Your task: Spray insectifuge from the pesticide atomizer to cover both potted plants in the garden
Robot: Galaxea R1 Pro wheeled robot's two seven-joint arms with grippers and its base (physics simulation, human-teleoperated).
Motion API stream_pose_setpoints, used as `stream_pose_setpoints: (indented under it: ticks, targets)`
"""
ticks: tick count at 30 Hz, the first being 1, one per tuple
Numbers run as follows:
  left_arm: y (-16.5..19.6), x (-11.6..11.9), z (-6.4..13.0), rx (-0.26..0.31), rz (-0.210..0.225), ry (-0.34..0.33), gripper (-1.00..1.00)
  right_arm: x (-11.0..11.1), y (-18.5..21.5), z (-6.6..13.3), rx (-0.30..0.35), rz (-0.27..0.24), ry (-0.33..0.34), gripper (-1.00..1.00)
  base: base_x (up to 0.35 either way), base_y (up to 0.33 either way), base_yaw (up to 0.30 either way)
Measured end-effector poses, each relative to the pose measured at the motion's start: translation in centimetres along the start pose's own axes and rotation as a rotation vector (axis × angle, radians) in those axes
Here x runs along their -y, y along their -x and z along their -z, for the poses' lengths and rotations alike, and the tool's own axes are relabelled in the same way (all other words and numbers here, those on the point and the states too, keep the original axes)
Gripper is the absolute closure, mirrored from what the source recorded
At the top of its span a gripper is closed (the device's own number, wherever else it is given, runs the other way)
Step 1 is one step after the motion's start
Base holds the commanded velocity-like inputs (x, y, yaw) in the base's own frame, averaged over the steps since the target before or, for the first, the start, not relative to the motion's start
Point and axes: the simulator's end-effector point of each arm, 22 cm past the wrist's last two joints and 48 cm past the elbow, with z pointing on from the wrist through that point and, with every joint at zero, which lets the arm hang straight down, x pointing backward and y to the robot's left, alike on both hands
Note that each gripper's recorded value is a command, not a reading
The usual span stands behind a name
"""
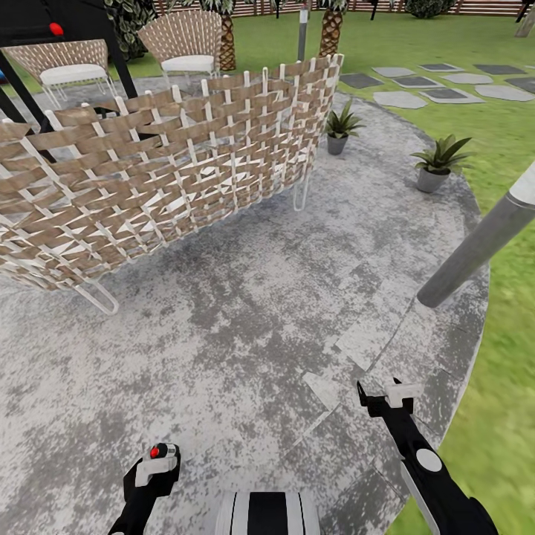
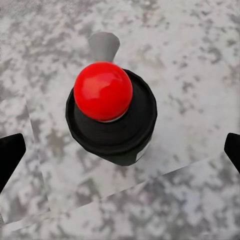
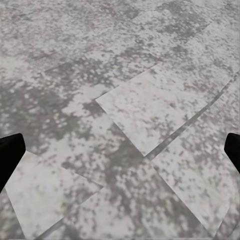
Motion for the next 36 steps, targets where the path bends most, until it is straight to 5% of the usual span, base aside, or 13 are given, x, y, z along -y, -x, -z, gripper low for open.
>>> stream_pose_setpoints:
  ticks: [30, 31, 36]
  targets:
    - [-0.05, -0.34, 0.03, -0.001, 0.007, 0.010, -1.00, 0.00, 0.00, 0.00, 0.000, 0.000, 0.000, -1.00, 0.021, 0.003, 0.000]
    - [-0.06, -0.28, 0.04, -0.001, 0.006, 0.009, 1.00, 0.00, -0.01, 0.01, 0.000, 0.000, 0.000, -1.00, 0.000, 0.000, 0.000]
    - [-0.07, -0.45, 0.04, -0.001, 0.009, 0.012, 1.00, 0.00, -0.03, 0.02, 0.000, 0.000, 0.000, -1.00, 0.000, 0.000, 0.000]
